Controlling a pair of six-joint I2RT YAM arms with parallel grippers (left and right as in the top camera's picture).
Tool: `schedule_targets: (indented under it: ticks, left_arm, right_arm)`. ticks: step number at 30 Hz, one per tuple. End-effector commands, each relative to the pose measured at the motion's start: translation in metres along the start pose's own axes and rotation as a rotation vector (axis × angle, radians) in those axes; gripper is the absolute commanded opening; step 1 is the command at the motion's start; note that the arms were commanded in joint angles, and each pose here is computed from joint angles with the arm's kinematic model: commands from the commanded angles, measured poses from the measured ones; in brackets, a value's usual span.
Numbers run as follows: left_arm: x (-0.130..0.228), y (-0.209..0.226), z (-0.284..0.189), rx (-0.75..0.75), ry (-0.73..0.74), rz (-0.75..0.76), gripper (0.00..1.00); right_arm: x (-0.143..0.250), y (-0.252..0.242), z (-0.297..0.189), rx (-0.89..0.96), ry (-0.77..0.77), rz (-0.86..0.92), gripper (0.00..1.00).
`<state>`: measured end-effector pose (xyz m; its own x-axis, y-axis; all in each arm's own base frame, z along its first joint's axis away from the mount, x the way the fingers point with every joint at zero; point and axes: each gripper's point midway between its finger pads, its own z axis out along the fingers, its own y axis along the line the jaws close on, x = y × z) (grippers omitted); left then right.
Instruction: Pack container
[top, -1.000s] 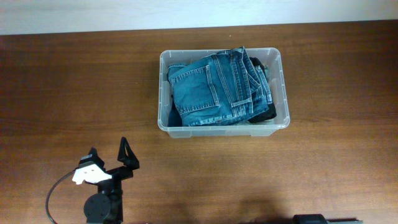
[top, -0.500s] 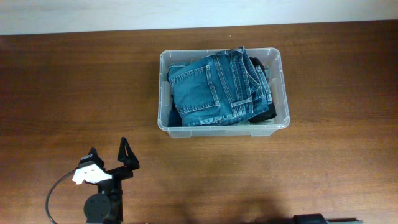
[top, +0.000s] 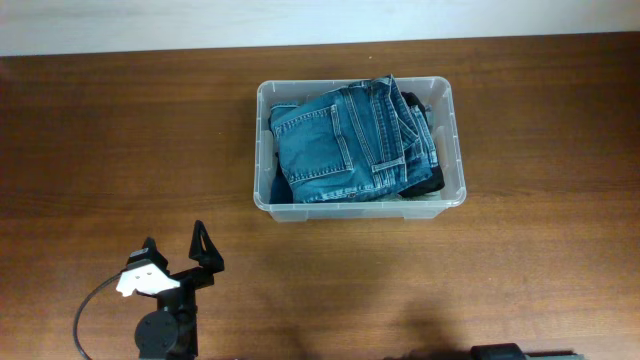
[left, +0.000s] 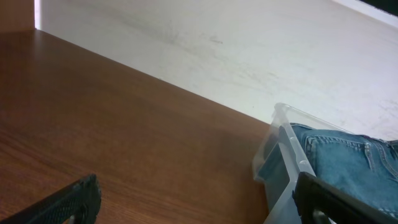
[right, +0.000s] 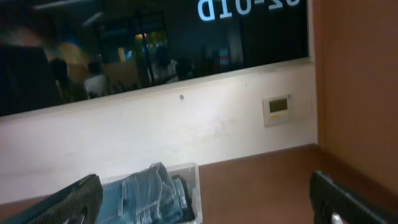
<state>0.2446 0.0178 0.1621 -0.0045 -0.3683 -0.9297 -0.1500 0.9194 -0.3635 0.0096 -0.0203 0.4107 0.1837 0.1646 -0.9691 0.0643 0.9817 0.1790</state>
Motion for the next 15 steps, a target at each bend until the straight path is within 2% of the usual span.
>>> schedule_targets:
  ticks: [1, 8, 15]
  left_arm:
    - [0.000, 0.001, 0.000, -0.004, -0.003, 0.012, 0.99]
    - [0.000, 0.001, 0.000, -0.004, -0.003, 0.012, 0.99]
    - [0.000, 0.001, 0.000, -0.004, -0.003, 0.012, 0.99]
  right_arm:
    - [0.006, 0.003, 0.025, -0.015, -0.009, 0.015, 0.98]
    - [0.002, 0.019, 0.080, -0.085, -0.146, 0.029, 0.98]
    - [0.002, 0.028, 0.114, -0.134, -0.301, 0.041, 0.99]
